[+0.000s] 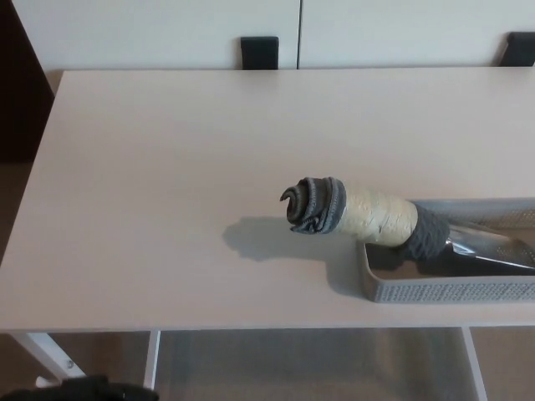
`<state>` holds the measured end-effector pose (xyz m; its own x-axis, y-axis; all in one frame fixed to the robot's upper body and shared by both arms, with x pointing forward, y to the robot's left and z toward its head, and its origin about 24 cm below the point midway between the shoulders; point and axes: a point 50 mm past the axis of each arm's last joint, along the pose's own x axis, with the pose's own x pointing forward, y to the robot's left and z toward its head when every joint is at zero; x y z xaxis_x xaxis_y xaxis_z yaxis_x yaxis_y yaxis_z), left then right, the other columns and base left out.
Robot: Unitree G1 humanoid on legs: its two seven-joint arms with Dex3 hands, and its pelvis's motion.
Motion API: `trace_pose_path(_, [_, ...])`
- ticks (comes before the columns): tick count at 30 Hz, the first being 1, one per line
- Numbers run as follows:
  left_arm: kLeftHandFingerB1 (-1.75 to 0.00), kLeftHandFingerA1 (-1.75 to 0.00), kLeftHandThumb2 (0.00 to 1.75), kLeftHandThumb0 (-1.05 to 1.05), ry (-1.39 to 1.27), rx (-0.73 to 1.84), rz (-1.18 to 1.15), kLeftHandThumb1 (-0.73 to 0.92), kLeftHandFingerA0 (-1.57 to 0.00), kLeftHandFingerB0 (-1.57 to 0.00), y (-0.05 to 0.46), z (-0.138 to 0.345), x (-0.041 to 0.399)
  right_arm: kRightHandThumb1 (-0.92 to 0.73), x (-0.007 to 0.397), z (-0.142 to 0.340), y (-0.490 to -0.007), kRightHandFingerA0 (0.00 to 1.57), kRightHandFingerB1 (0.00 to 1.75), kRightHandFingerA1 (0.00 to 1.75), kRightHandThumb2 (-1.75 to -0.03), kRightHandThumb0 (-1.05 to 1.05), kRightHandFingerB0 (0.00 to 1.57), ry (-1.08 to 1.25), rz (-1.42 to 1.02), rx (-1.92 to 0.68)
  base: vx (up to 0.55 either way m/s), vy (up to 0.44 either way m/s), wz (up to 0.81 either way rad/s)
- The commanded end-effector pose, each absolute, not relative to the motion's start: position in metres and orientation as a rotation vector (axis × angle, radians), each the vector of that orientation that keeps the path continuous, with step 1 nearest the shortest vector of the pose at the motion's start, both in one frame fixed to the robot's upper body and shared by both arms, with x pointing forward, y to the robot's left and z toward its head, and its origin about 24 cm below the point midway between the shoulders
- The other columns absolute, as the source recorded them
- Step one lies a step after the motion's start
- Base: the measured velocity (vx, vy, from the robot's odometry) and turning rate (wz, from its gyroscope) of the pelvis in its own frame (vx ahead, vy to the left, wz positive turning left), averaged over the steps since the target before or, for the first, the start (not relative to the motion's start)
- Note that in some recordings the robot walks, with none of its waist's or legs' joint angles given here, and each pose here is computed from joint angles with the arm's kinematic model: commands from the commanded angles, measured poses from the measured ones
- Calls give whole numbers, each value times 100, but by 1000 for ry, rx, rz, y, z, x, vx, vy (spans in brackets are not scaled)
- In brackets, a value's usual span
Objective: The robot walks towards a desk on which a shovel is kept on the left hand side and a container is kept on the right hand side. The robot picks up the shovel using its left hand and places it in the container.
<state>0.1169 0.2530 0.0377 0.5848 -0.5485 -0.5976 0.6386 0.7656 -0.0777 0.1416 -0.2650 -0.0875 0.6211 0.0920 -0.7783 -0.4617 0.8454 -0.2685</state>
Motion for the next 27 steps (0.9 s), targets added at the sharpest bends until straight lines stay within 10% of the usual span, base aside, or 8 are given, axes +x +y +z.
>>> trace_pose_path(1, [-30,-34,62,-81,802,329,-745,70,-23,-28,241,-53,123,-48,128,-89,-274,80,49,58,-54,-22,59,778,278,-541,0,0,0])
trace_pose_path(27, [-33,-40,62,-81,874,511,-378,72,-31,-34,291,-85,121,-52,133,-80,-281,50,41,48,-55,-25,38,737,166,-505,0,0,0])
